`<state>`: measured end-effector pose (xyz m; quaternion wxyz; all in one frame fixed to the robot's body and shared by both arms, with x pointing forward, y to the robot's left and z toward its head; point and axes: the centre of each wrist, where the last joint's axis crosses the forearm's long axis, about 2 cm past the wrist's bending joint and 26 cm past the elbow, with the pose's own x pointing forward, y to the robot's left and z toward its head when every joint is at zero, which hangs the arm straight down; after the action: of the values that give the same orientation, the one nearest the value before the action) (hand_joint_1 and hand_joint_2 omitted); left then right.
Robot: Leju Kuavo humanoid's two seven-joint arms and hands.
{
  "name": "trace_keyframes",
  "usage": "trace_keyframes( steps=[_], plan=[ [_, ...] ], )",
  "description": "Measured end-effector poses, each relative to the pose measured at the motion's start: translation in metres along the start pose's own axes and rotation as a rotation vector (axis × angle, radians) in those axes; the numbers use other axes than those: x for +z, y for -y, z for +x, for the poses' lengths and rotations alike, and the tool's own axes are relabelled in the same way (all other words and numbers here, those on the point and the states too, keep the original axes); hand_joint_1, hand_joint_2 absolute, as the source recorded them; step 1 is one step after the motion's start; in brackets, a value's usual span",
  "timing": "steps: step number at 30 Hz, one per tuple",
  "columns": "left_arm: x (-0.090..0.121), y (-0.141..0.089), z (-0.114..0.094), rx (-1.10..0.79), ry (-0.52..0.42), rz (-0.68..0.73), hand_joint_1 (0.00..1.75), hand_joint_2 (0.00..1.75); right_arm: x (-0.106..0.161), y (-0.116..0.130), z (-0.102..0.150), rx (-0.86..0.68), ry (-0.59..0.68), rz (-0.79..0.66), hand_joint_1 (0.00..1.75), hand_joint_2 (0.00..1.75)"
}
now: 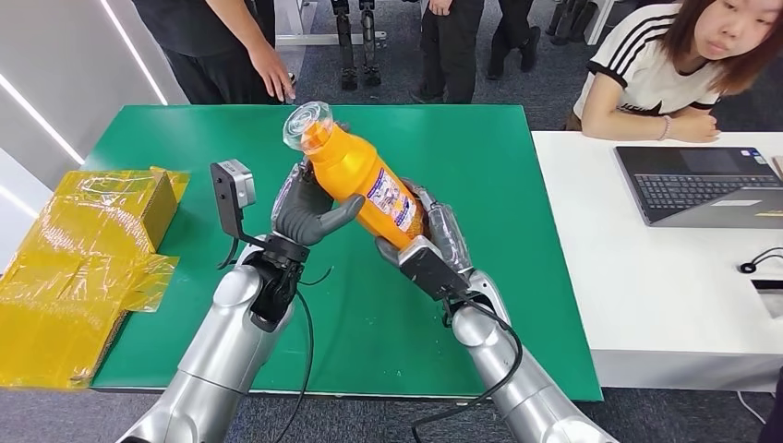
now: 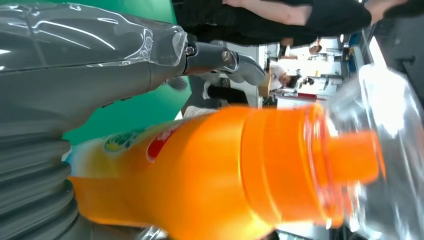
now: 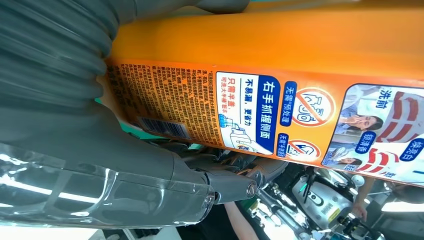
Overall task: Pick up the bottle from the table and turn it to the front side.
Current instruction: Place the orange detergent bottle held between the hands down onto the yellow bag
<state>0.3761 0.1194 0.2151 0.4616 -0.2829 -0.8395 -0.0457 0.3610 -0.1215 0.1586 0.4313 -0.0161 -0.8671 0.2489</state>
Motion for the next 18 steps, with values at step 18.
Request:
trace_keyframes(
  steps=[18],
  plan=[
    [-0.018, 0.034, 0.018, 0.019, 0.074, 0.008, 1.39, 1.75, -0.015, -0.007, -0.001, -0.060, -0.008, 0.010, 1.75, 1.75]
  ],
)
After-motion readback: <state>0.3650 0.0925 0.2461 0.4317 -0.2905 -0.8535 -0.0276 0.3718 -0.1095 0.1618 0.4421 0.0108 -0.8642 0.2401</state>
